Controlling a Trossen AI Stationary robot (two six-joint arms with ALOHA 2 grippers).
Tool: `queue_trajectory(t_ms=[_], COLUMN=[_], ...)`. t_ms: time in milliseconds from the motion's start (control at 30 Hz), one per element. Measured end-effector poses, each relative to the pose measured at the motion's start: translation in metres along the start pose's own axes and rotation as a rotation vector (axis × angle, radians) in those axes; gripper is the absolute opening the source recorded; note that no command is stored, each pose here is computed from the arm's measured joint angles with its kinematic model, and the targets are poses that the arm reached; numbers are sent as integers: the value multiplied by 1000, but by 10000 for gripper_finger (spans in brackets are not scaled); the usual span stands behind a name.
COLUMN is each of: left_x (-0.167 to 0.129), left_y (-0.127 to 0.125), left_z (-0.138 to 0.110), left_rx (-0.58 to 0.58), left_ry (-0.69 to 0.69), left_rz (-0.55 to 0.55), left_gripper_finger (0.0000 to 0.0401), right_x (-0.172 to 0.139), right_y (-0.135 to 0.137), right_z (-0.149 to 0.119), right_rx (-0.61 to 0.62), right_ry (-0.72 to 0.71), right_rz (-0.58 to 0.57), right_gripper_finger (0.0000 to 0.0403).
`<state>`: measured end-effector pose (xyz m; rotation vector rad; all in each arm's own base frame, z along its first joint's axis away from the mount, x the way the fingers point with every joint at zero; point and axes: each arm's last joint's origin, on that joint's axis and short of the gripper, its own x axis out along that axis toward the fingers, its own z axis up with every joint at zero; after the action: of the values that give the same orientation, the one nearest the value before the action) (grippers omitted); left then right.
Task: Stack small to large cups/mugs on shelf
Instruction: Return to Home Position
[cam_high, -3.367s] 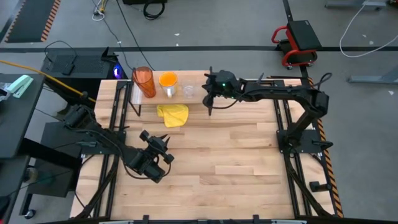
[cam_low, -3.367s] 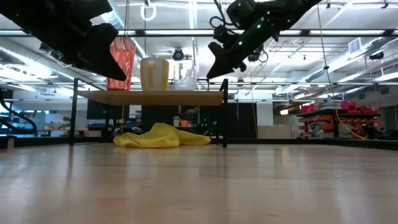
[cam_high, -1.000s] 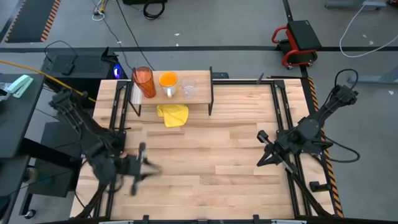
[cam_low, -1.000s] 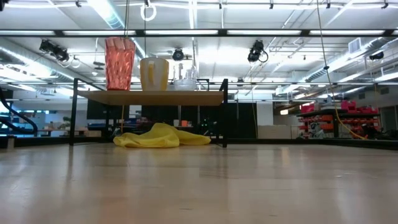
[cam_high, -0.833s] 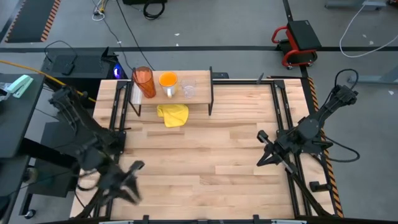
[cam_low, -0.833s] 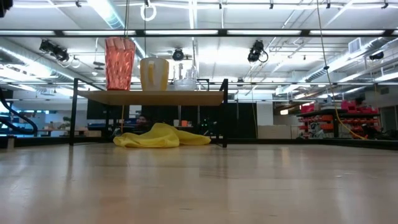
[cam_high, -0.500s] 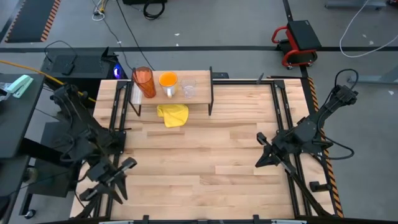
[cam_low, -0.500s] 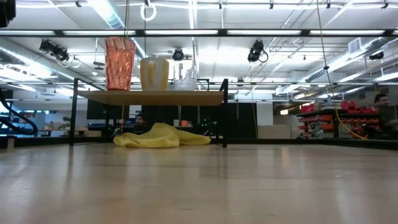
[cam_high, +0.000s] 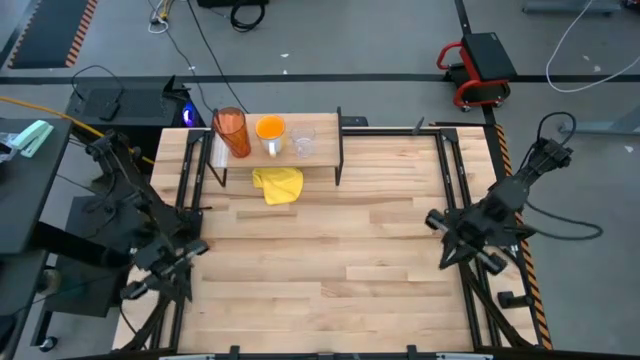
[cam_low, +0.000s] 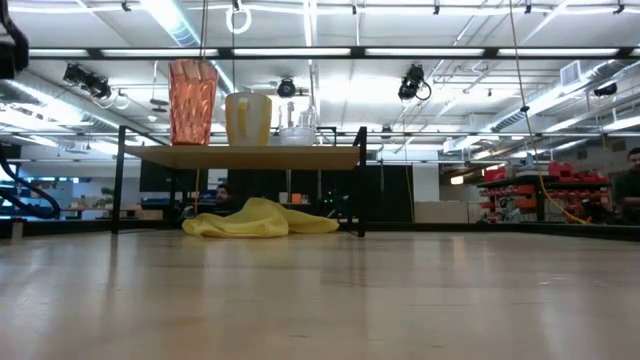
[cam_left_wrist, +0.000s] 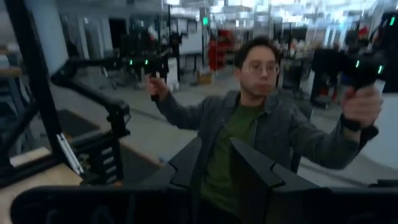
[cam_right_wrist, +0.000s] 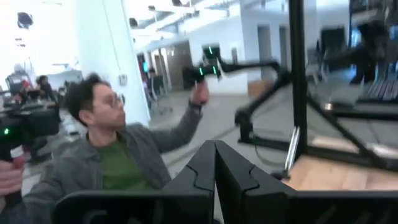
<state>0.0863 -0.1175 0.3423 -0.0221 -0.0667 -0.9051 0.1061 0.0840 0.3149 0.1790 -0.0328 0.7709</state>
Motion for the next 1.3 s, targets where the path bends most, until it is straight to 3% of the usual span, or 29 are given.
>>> queue_trajectory(t_ms=[267, 533, 933, 1300], left_x=[-48, -76, -74, -68], left_y=[3, 3, 3, 3], left_z=[-33, -57, -89, -110], left_rx=[-9, -25, -33, -22], left_ry=[-140, -243, -246, -237], left_rz=[15, 13, 13, 17], left_gripper_finger=[78, 87, 81, 85], right_x=[-41, -61, -60, -55], right_y=[7, 8, -3, -9], right_z=[14, 1, -65, -98], right_rx=[-31, -22, 49, 61], right_ry=[-118, -190, -274, -326], right_rz=[17, 30, 64, 82], right_gripper_finger=[12, 12, 12, 12])
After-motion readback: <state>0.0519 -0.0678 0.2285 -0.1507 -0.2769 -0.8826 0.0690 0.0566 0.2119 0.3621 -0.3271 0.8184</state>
